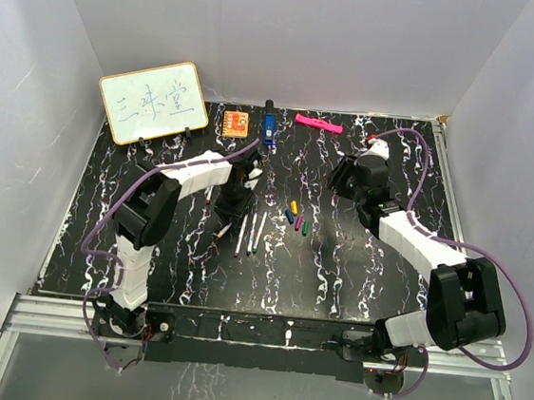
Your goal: Insert the pens into the pen caps
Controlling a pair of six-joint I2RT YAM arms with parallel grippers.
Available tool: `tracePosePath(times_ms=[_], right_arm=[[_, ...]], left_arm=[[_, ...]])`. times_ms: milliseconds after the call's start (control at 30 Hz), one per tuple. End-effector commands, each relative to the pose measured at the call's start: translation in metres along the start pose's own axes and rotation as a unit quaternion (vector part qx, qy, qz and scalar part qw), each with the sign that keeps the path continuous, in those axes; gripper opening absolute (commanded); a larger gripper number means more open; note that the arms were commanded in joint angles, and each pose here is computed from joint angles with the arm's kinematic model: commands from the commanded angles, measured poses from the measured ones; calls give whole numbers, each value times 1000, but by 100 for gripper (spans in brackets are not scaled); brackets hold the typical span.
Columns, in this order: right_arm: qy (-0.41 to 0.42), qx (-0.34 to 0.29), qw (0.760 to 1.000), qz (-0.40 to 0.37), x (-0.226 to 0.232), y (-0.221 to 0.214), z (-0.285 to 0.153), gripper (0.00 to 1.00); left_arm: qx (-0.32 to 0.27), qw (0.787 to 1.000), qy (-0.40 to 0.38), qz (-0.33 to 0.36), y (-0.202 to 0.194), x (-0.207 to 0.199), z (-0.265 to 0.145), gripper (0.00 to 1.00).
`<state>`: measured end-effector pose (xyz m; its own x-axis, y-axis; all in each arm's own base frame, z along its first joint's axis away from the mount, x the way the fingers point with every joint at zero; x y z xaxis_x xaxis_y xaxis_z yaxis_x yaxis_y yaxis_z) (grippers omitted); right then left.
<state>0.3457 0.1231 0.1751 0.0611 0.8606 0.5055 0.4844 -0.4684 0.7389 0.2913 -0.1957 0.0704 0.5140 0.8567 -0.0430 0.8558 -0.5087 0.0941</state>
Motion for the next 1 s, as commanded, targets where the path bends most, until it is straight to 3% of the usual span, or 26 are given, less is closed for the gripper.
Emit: tracePosePath(times_ms=[0, 233, 400, 667, 967], right_arm=[[29, -41, 999, 6, 14, 22, -7, 35], [26, -49, 998, 4, 12, 23, -10, 35], [33, -45, 998, 4, 15, 23, -9, 35], [8, 4, 1000, -22, 4, 6, 0, 35], [-5, 56, 995, -80, 12, -27, 11, 35]], left_arm=[[64, 998, 26, 9, -16, 14, 44, 27], [74, 995, 61, -5, -22, 22, 57, 20], [74, 993, 95, -18, -30, 25, 66, 0], [19, 996, 80, -39, -21, 18, 59, 0], [-31, 995, 93, -24, -1, 20, -6, 0]])
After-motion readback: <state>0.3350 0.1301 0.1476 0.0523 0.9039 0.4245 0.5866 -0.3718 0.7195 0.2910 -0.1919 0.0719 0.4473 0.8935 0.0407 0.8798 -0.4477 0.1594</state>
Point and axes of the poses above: each gripper's point midway between its finger pads, its own z axis out along the fingers, its own x axis along the line the jaws close on, y = z × x, the point moved 6 cm from there along -z, back along the fingers, and after that the axes turned 8 degrees about z, right-handed, at the moved point
